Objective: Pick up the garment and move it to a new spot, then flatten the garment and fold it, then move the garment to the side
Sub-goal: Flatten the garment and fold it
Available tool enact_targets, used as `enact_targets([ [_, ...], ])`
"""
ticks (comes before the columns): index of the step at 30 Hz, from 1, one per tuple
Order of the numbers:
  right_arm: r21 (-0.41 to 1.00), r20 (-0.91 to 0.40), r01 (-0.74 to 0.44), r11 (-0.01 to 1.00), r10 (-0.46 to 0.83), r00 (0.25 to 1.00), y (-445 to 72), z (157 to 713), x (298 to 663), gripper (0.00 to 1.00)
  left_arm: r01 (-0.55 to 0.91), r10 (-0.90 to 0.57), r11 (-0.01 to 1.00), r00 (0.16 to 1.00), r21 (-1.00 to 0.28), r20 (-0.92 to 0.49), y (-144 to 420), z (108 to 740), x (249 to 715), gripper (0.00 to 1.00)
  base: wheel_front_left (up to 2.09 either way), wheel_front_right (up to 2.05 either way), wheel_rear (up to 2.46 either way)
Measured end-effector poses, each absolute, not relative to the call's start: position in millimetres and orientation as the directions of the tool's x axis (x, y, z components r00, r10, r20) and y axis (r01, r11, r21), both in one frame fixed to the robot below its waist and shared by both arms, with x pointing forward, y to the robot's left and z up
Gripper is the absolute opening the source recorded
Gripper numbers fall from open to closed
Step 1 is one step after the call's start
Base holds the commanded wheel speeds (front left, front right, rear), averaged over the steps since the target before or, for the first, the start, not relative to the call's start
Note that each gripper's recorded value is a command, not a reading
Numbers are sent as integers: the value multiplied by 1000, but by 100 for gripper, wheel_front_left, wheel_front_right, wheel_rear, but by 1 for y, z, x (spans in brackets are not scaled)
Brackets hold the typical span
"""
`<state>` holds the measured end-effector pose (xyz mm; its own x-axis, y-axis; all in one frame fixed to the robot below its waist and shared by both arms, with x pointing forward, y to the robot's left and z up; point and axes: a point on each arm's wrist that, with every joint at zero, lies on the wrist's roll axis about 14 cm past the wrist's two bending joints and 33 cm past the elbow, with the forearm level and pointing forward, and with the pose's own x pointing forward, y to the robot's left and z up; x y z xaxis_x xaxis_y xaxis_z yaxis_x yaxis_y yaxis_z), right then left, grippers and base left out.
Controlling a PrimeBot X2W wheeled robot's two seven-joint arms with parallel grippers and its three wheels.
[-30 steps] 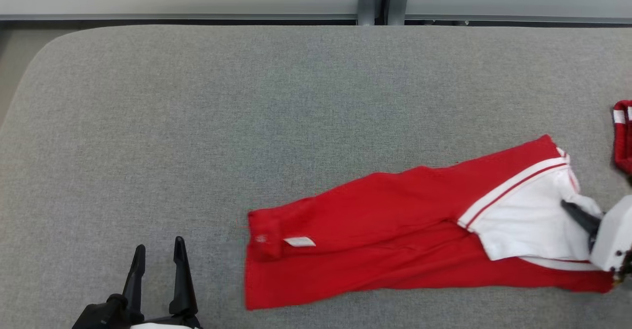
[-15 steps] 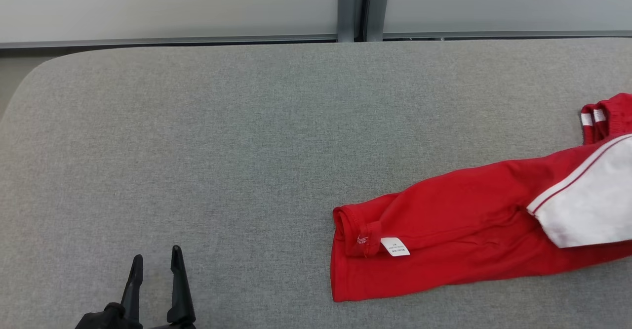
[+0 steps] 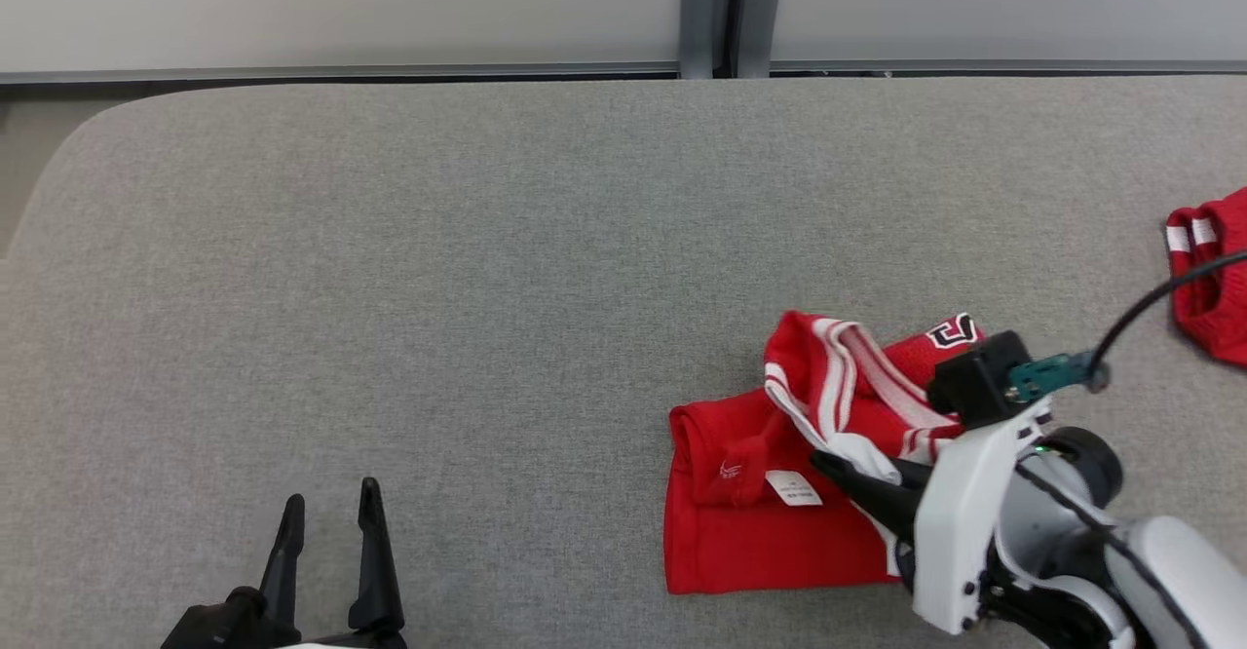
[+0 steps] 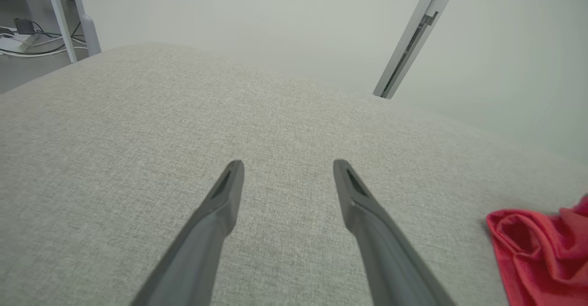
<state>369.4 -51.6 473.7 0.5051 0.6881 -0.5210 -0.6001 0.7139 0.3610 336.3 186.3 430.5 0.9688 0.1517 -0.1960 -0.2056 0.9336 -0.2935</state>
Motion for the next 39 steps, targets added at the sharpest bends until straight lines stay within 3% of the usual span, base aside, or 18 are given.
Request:
enact_targets([
  [6,399,-509,-646,650,743,434,5,451,364,0,-234,180,928,963,-289,-202,194,430,328,100,0,0,0],
  [17,451,-460,-632,630,771,439,38,447,365,0,-253,195,921,957,-294,-214,196,427,320,100,0,0,0],
  [18,450,-464,-631,633,769,440,38,445,364,8,-254,195,921,957,-296,-217,196,427,319,100,0,0,0],
  [19,451,-455,-628,635,768,450,39,446,365,43,-254,194,921,957,-296,-217,196,427,319,100,0,0,0],
  [20,448,-442,-625,639,766,467,40,448,367,100,-253,193,921,957,-297,-217,196,427,319,100,0,0,0],
  [26,453,-292,-641,620,782,550,43,479,363,100,-260,202,922,956,-288,-213,200,427,312,100,0,0,0],
  [29,489,-131,-604,629,738,662,23,512,366,100,-273,220,921,953,-277,-208,206,429,303,100,0,0,0],
  [34,339,-55,-447,828,492,869,-75,512,373,100,-271,227,921,957,-280,-180,209,436,294,100,0,0,0],
  [39,133,-29,-248,960,254,967,-165,494,354,100,-243,213,930,968,-277,-136,205,448,289,100,0,0,0],
])
